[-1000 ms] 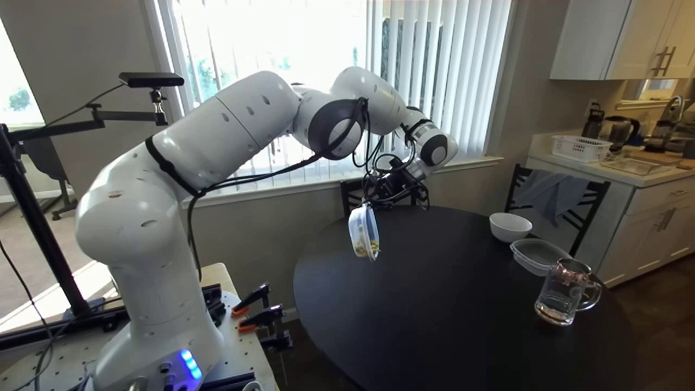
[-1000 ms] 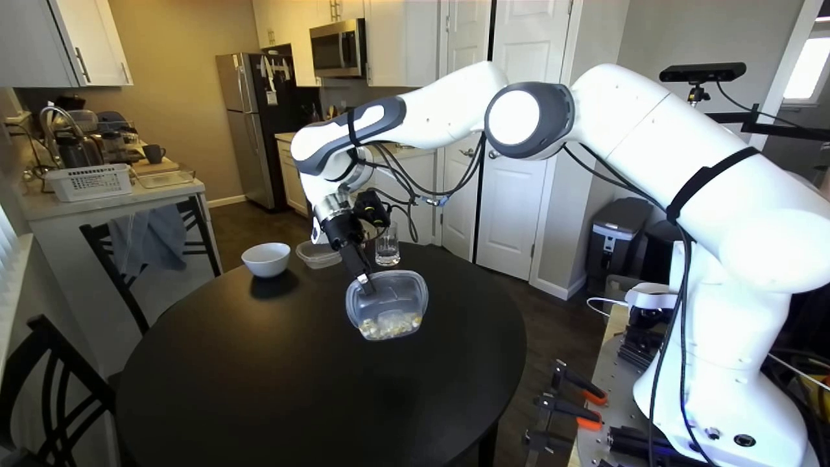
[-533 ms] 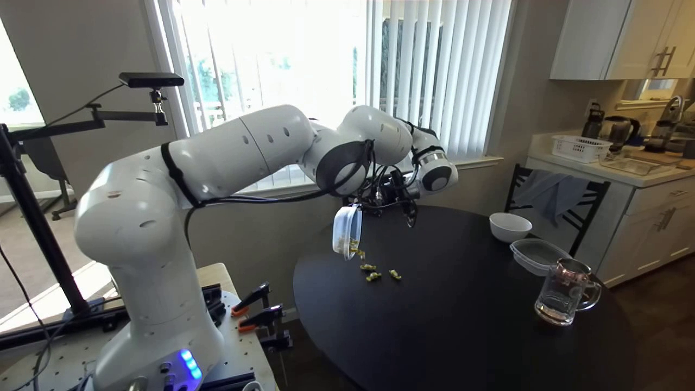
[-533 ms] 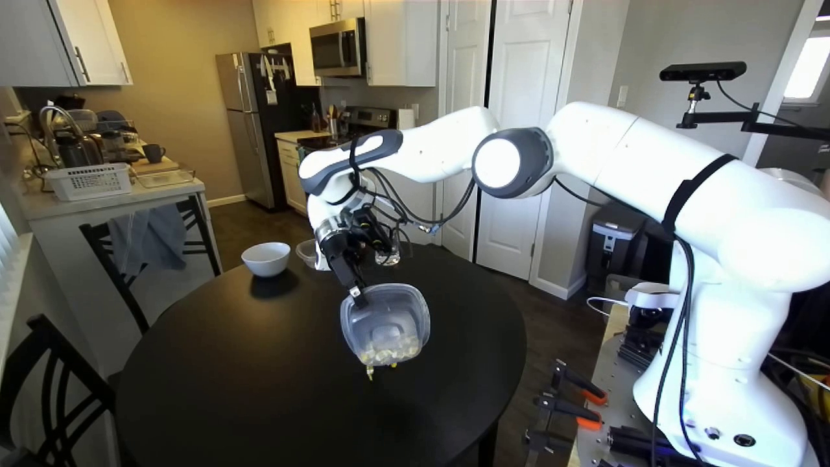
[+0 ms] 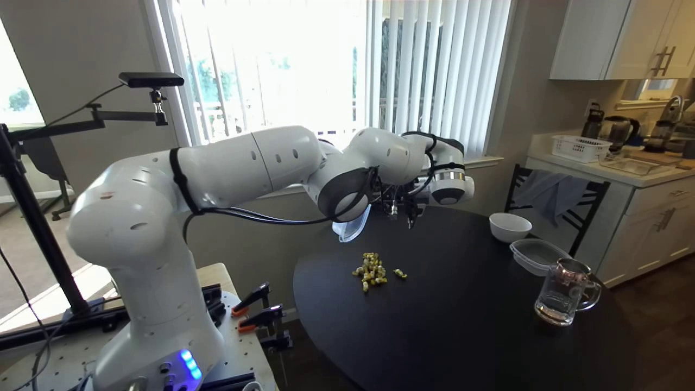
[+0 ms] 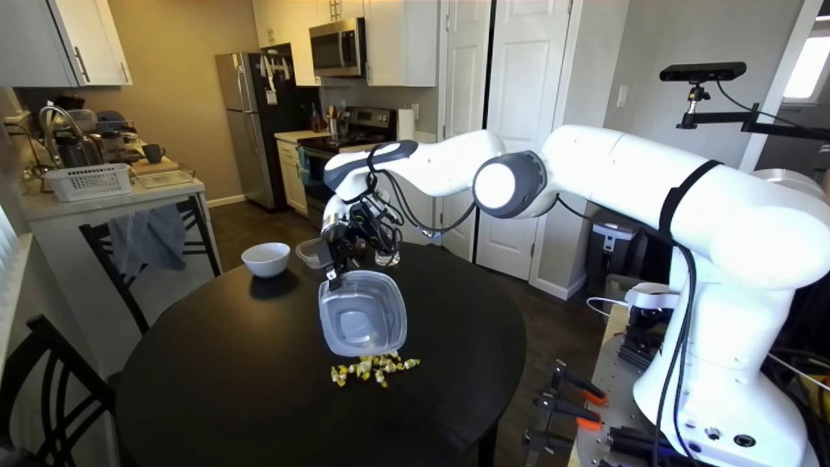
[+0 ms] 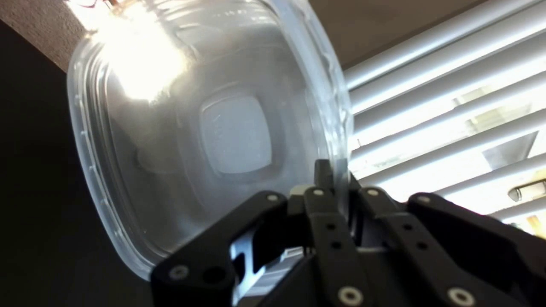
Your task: Pick up the clear lunch box with candy in it and pour all the candy on the table
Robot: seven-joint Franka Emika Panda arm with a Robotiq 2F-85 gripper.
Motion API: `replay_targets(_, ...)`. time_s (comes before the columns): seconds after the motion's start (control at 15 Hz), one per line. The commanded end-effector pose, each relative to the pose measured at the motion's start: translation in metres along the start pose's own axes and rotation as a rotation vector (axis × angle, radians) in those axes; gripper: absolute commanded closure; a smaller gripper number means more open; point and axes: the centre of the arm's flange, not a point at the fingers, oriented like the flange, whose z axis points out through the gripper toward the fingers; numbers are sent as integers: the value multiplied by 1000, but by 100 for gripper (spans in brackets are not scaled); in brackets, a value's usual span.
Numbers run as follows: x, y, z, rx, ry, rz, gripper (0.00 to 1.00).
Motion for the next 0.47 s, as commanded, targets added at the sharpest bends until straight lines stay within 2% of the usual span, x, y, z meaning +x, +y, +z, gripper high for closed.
replay_targets(0.0, 23, -15, -19, 0, 61, 61, 99)
replay_targets(0.4, 37, -27, -24, -65, 209, 167, 99)
